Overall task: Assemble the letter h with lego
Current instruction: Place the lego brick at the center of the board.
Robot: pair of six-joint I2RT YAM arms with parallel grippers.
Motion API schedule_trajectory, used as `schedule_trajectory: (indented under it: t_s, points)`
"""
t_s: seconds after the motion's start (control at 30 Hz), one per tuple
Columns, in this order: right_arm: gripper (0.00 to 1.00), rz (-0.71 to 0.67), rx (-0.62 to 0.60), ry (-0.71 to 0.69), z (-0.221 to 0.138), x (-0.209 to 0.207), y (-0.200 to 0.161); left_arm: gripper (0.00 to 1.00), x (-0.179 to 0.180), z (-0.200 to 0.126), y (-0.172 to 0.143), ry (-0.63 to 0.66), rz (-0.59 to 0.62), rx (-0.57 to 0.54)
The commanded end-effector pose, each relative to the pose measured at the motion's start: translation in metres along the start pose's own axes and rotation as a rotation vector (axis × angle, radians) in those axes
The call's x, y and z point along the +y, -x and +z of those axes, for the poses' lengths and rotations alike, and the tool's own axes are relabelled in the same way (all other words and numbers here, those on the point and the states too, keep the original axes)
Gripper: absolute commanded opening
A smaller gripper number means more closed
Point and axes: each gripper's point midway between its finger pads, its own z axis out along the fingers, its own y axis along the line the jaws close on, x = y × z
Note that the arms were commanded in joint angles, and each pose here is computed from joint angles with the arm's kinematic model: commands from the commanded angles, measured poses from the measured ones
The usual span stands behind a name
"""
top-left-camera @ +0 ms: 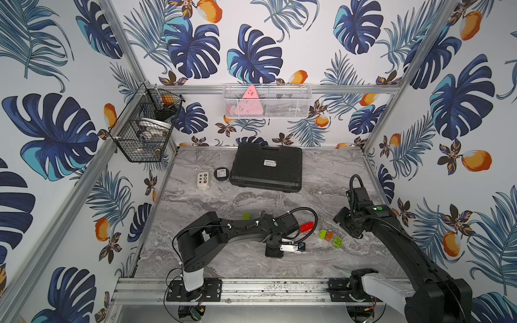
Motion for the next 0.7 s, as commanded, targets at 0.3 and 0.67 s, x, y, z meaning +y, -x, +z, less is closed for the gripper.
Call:
schedule_trajectory:
  t_s: [0.3,0.67]
  points:
    - [0.57,-0.025,0.138,-0.053,0.0,-0.004,-0.019,0.64,0.004,-0.036,-0.008,-0.016,-0.067,-0.088]
    - [0.63,0.271,0.057,-0.079,0.003,0.008,-0.041,0.69,0.04,-0.104,-0.043,0.03,-0.241,-0.319]
